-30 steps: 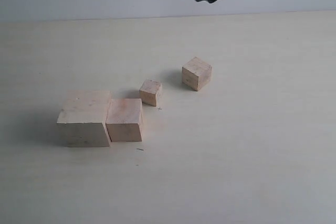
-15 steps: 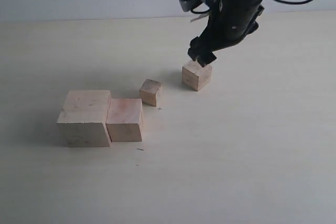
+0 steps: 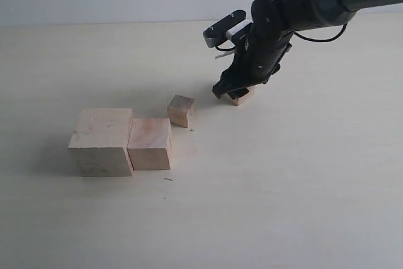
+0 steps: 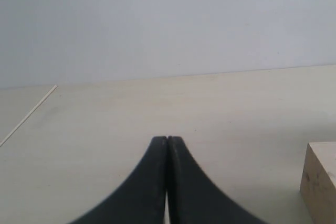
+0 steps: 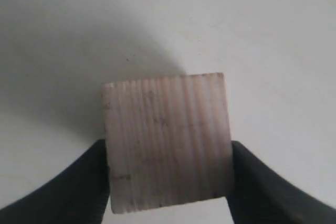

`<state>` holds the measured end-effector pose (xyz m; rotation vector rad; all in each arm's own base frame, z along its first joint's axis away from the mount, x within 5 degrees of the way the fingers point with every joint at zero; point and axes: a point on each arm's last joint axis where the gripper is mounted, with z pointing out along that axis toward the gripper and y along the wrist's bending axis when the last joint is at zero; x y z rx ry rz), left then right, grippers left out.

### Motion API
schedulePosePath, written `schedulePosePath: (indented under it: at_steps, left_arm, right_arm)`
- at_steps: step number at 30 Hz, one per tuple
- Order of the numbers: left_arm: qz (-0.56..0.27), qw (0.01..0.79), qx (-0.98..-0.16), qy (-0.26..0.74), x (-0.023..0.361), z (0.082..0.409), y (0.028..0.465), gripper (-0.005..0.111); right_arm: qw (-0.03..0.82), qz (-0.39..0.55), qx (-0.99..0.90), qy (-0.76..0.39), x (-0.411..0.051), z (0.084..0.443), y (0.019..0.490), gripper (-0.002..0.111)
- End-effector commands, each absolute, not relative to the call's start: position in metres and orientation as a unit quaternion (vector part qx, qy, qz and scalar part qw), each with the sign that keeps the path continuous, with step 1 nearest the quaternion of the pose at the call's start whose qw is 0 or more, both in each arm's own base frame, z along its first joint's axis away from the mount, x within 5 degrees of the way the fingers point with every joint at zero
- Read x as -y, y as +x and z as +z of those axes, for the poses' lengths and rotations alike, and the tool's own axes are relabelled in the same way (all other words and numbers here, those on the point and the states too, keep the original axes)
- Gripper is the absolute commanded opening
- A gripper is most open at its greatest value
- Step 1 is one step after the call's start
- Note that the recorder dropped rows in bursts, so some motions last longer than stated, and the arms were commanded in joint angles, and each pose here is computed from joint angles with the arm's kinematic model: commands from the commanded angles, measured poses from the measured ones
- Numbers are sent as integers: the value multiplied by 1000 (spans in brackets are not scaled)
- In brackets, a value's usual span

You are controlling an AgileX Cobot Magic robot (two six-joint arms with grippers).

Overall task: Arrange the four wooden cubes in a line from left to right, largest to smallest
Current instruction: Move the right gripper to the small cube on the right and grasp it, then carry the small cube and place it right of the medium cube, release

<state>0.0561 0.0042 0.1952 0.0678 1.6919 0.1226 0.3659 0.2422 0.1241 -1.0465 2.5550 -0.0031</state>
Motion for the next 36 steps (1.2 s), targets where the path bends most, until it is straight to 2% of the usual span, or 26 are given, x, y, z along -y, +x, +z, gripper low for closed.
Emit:
schedulePosePath:
  at_steps: [1, 7, 11, 17, 22, 27, 32, 36]
  left_arm:
    - [52, 664, -746, 28, -4, 195, 56, 0]
    - [52, 664, -746, 28, -4, 195, 56, 0]
    - [52, 664, -746, 28, -4, 195, 56, 0]
    - [52, 664, -746, 28, -4, 195, 56, 0]
    - [52, 664, -746, 28, -4, 195, 56, 0]
    - [52, 664, -746, 28, -4, 195, 56, 0]
    - [52, 664, -746, 28, -4, 195, 56, 0]
    - [52, 664, -746, 28, -4, 195, 56, 0]
  right_arm:
    - [197, -7, -904, -378, -238, 145, 365, 0]
    - [201, 5, -882, -426, -226, 220, 335, 0]
    - [201, 51, -843, -497, -217, 234, 302, 0]
    - [167, 144, -788, -575, -217, 203, 269, 0]
    - [154, 208, -744, -616, -230, 177, 262, 0]
    - [147, 195, -706, -665, -249, 151, 255, 0]
    - [167, 138, -684, -697, -262, 126, 257, 0]
    - [165, 137, -677, -704, -269, 120, 261, 0]
